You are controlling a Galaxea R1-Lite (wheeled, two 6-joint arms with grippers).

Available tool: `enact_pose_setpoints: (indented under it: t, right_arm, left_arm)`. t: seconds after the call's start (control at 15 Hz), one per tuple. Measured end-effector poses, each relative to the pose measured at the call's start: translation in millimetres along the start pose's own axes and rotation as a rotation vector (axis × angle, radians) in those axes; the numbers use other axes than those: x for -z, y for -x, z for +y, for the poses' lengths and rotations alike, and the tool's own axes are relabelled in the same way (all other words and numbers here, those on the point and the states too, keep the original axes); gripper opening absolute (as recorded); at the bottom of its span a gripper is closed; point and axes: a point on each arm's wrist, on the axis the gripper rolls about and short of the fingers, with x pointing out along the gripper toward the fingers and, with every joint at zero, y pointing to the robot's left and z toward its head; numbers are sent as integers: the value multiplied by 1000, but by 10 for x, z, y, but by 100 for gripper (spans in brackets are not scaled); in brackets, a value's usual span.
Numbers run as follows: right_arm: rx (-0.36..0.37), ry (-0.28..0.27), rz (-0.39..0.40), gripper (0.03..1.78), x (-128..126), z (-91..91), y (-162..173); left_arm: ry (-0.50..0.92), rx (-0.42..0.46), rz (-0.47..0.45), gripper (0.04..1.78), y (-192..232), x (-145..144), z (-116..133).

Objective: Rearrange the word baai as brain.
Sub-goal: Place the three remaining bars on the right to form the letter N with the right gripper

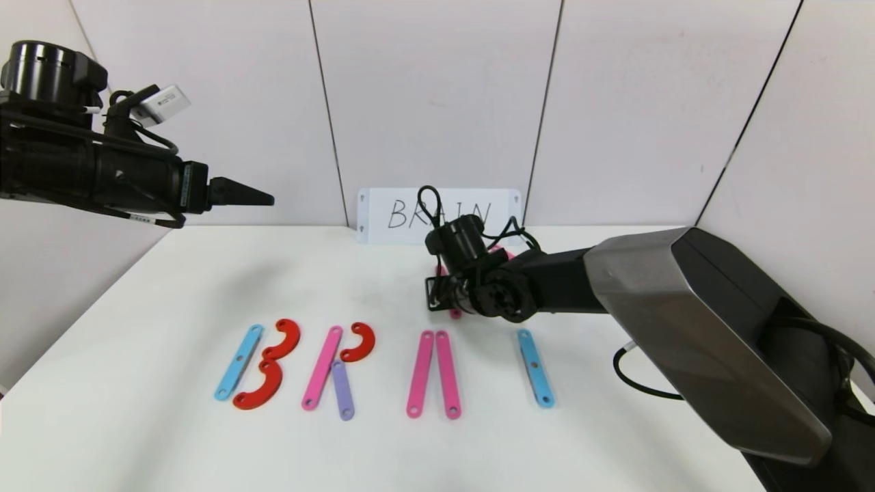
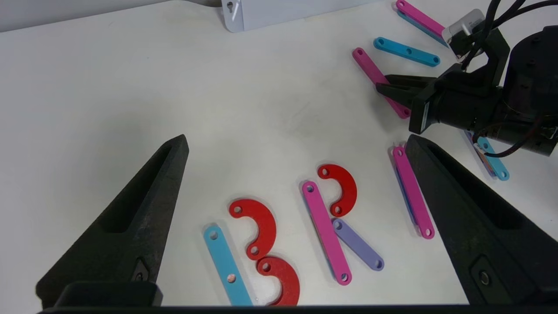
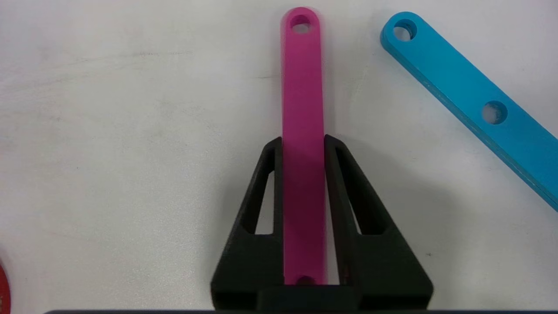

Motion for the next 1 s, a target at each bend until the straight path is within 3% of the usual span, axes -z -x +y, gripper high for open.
enact_pose_setpoints:
  t: [0.27, 0.53, 0.73, 1.0]
  right_arm:
    - [-2, -6, -13, 27, -61, -16, 69]
    - [-3, -26, -48, 27, -243, -118, 351]
    - [10, -69, -53, 27, -320, -276, 672]
    - [61, -154, 11, 27, -131, -582, 1033]
  left_arm:
    - [1, 0, -1, 174, -4, -2, 3]
    - [1, 1, 3, 174, -28, 0, 18]
    - [2, 0, 5, 174, -40, 2, 25]
    - [4, 1, 7, 174, -47, 5, 28]
